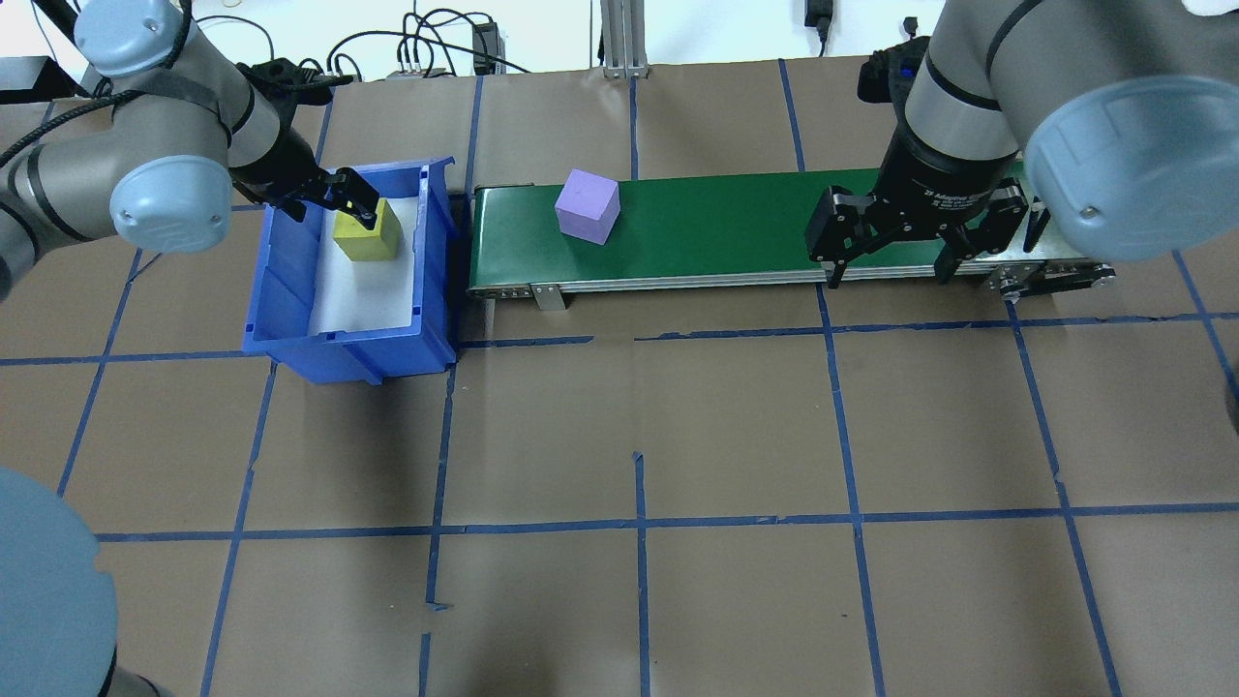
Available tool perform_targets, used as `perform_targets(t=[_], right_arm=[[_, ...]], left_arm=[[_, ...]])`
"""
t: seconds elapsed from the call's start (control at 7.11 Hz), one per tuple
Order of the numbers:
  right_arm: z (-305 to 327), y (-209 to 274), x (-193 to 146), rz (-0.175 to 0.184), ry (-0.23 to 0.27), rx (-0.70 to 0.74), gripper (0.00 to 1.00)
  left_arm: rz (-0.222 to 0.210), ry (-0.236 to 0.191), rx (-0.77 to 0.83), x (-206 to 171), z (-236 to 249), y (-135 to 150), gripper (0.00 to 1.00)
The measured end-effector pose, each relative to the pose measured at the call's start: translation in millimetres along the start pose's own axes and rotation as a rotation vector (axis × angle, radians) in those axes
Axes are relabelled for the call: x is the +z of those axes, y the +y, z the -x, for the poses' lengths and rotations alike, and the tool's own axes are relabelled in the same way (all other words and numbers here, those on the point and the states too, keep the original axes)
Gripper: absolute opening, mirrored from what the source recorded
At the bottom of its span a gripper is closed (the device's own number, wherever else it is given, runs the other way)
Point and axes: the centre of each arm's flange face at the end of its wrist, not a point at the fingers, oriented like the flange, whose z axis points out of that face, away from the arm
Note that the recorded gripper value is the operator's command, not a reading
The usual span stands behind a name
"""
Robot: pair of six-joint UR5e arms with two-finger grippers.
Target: Move block left to right into plate
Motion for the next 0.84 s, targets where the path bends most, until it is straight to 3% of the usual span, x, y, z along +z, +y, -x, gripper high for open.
perform_targets(t=[0.28, 0.84], right_arm=[[0.0, 0.3, 1.0, 0.002, 0.001, 0.000, 1.00], [0.0, 0.6, 2.0, 0.004, 0.000, 0.000, 1.00]], left_arm=[[-0.001, 0.026, -0.017, 25.1, 2.9, -6.6, 1.00], [-0.001, 0.029, -0.075, 48.1, 13.5, -27.7, 0.98]])
